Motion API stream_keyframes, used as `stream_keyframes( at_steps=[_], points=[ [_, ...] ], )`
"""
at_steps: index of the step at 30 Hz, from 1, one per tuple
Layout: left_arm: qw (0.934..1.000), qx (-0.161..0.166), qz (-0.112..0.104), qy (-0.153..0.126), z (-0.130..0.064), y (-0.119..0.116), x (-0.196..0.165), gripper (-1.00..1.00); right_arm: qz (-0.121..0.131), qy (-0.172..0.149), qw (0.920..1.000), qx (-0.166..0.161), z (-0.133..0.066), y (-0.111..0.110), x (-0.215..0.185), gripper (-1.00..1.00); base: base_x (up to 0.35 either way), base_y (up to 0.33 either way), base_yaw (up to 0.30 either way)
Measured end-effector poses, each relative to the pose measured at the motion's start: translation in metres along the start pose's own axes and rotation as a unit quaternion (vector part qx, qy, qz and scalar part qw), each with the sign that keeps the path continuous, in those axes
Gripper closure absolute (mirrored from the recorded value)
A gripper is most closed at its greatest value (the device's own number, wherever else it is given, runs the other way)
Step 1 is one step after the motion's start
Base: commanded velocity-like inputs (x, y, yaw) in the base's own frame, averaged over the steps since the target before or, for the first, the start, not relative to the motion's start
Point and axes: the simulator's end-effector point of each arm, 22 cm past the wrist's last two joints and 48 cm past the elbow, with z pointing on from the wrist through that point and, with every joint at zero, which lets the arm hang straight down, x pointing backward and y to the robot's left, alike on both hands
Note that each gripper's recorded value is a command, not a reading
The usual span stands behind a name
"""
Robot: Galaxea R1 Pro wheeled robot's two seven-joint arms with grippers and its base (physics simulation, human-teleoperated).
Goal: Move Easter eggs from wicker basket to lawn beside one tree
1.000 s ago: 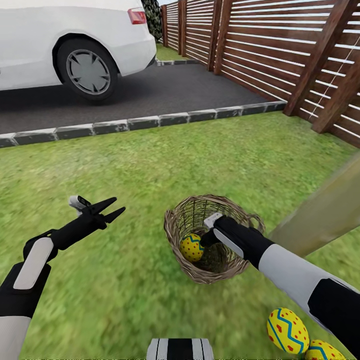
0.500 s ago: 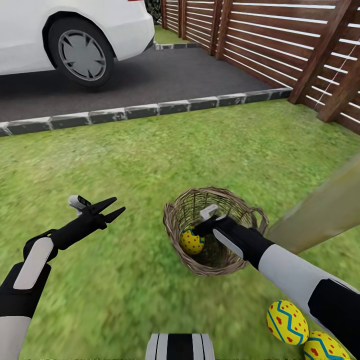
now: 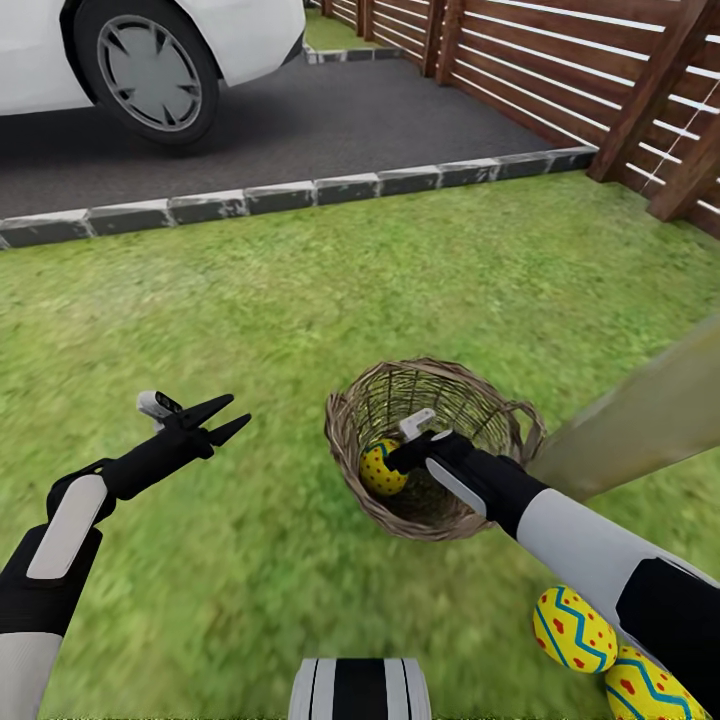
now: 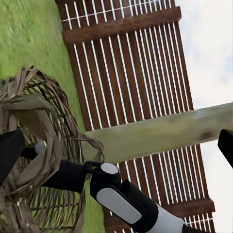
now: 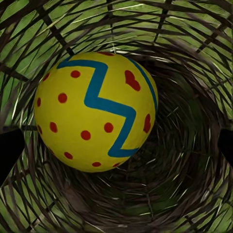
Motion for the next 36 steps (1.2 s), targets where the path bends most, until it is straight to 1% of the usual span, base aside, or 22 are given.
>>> stream_keyframes(
  at_steps=[3, 4, 7, 22, 25, 28, 30, 36],
  points=[
    [1.0, -0.004, -0.005, 0.0, -0.001, 0.008, 0.002, -1.0, 0.001, 0.001, 1.0, -0.003, 0.006, 0.002, 0.004, -1.0, 0.0, 0.0, 0.0],
    [1.0, -0.005, -0.007, 0.001, -0.001, 0.01, 0.002, -1.0, 0.002, -0.007, 1.0, -0.004, 0.007, 0.003, 0.001, -1.0, 0.0, 0.0, 0.0],
    [0.9999, -0.009, -0.012, 0.001, -0.001, 0.018, 0.004, -1.0, 0.004, -0.01, 0.9999, -0.006, 0.013, 0.004, 0.003, -1.0, 0.0, 0.0, 0.0],
    [0.999, -0.026, -0.036, 0.003, -0.005, 0.055, 0.013, -1.0, 0.013, 0.01, 0.9997, -0.018, 0.042, 0.013, 0.031, -1.0, 0.0, 0.0, 0.0],
    [0.9987, -0.03, -0.041, 0.004, -0.006, 0.062, 0.015, -1.0, 0.005, 0.007, 0.9998, -0.021, 0.046, 0.016, 0.03, -1.0, 0.0, 0.0, 0.0],
    [0.9983, -0.034, -0.047, 0.004, -0.007, 0.07, 0.017, -1.0, -0.009, 0.006, 0.9998, -0.015, 0.05, 0.015, 0.032, -1.0, 0.0, 0.0, 0.0],
    [0.9981, -0.036, -0.05, 0.004, -0.007, 0.075, 0.018, -1.0, -0.014, 0.007, 0.9998, -0.013, 0.054, 0.014, 0.035, -1.0, 0.0, 0.0, 0.0],
    [0.9972, -0.044, -0.06, 0.005, -0.009, 0.09, 0.023, -1.0, -0.016, 0.015, 0.9997, -0.015, 0.064, 0.016, 0.046, -1.0, 0.0, 0.0, 0.0]
  ],
)
